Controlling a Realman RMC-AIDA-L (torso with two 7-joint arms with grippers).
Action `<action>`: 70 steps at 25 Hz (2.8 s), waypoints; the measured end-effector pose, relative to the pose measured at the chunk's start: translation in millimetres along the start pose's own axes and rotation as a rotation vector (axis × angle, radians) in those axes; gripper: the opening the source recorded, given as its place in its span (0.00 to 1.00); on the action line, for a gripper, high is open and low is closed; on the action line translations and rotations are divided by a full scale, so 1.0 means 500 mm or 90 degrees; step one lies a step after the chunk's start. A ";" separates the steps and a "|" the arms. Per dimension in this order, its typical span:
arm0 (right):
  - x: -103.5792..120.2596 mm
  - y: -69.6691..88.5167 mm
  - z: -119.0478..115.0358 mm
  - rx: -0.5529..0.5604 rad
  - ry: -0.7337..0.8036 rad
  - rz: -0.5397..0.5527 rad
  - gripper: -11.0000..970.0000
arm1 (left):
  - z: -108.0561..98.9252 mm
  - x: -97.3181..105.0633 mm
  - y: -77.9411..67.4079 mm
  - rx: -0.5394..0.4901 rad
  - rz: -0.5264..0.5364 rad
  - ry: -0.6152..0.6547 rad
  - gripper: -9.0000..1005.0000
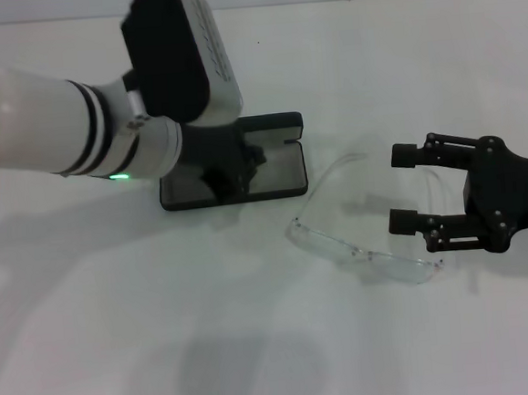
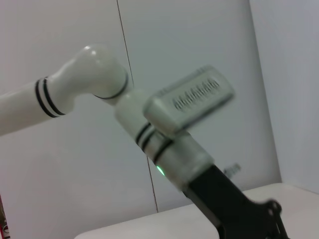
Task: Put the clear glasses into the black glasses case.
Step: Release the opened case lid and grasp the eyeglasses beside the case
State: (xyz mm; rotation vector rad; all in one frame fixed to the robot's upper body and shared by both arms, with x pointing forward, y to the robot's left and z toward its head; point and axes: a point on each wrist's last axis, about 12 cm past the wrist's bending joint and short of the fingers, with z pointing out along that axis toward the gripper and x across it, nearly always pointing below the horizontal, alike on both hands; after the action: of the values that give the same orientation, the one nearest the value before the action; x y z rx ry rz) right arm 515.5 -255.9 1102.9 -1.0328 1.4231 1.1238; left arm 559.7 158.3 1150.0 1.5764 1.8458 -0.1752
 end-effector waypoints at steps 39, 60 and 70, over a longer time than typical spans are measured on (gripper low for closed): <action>-0.288 -0.073 0.285 0.019 0.740 0.088 0.77 | -0.126 0.302 -0.118 0.101 -0.331 -0.429 0.63; -0.169 -0.050 0.380 0.064 0.816 0.047 0.71 | -0.110 0.335 -0.126 0.069 -0.358 -0.396 0.71; -0.145 -0.041 0.389 0.052 0.820 0.050 0.68 | -0.107 0.331 -0.124 0.070 -0.357 -0.398 0.70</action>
State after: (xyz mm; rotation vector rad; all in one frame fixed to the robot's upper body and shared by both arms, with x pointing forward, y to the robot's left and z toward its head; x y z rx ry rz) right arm 582.8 -67.2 1160.5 -1.7683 2.4579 0.3392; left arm 477.5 305.7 1075.0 0.8736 1.7194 -0.9218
